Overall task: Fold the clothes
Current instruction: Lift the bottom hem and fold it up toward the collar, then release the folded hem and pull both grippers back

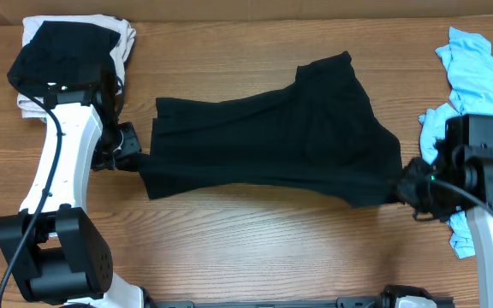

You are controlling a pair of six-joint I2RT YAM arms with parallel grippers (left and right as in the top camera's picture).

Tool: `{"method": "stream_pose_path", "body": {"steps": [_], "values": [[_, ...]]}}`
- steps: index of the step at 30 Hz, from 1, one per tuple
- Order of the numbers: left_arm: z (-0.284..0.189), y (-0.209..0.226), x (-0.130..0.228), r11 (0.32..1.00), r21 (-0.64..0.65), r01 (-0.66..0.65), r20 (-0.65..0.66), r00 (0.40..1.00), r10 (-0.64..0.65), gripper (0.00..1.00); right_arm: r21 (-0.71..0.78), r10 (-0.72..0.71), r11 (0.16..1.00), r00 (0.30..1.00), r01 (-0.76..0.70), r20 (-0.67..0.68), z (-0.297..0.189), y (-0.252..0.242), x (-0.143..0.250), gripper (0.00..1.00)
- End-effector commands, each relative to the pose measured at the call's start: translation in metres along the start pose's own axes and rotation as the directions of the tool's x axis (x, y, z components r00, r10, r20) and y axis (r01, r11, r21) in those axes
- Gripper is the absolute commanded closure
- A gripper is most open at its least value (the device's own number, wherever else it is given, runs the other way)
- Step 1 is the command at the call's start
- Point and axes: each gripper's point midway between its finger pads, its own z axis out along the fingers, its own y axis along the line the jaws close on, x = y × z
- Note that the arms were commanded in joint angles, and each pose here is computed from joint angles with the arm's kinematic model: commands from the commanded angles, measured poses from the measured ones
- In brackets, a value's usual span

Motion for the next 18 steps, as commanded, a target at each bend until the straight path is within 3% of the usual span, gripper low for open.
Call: {"method": "stream_pose_path", "body": {"steps": [1,18], "values": [[0.011,0.015,-0.004,0.998,-0.068,0.002,0.036,0.999,0.001,0.96,0.101,-0.039,0.994,0.996,0.030,0.081,0.011,-0.009,-0.039,0.96],[0.071,-0.004,-0.009,0.999,0.029,0.044,0.120,0.992,-0.047,0.96,0.040,-0.129,0.991,0.989,0.126,0.068,0.143,0.042,-0.127,0.96]]}}
